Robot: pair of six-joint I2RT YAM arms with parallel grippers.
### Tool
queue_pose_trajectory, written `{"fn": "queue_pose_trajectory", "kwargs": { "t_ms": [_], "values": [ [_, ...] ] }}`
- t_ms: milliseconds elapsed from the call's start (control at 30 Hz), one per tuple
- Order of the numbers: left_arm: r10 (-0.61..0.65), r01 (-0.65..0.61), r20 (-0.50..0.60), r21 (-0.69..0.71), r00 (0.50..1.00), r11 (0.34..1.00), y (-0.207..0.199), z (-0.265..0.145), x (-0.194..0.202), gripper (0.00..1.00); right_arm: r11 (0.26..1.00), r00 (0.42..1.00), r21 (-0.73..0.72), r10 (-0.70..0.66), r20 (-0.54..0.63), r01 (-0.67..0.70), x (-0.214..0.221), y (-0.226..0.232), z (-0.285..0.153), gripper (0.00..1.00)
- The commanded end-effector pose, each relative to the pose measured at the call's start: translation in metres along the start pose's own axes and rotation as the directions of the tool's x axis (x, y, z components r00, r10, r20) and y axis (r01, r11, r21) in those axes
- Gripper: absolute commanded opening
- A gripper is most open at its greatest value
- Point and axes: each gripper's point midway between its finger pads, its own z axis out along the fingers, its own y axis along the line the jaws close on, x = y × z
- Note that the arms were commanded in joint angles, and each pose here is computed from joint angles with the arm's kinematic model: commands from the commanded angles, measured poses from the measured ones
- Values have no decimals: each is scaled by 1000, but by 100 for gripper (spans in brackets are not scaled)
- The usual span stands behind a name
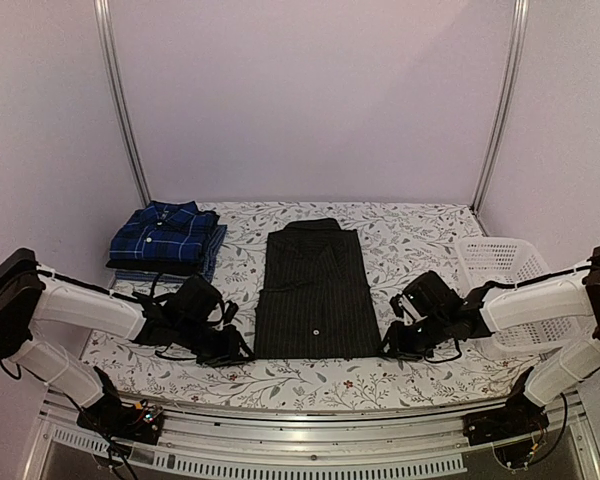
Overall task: Fold and stack the long sleeve shirts
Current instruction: Pick up the 2/3-rectangle-folded shirt from the center of the board.
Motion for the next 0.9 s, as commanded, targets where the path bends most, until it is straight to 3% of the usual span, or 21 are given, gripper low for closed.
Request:
{"fn": "queue_pose_trajectory", "kwargs": {
  "t_ms": [0,367,633,867],
  "values": [
    [14,-14,-18,9,1000,1000,-3,5,5,28,1000,1000,13,26,-16,-25,7,-6,7,28],
    [21,-21,-6,22,1000,1000,-15,18,0,28,999,999,12,39,-29,-39,13,-11,11,24],
    [21,-20,-11,8,1000,1000,-15,23,1,18,999,999,-8,39,-30,-39,15,-8,11,22],
    [27,-27,-2,26,1000,999,-21,17,1,0,999,999,-33,39,-29,-40,16,-3,9,1]
  ]
}}
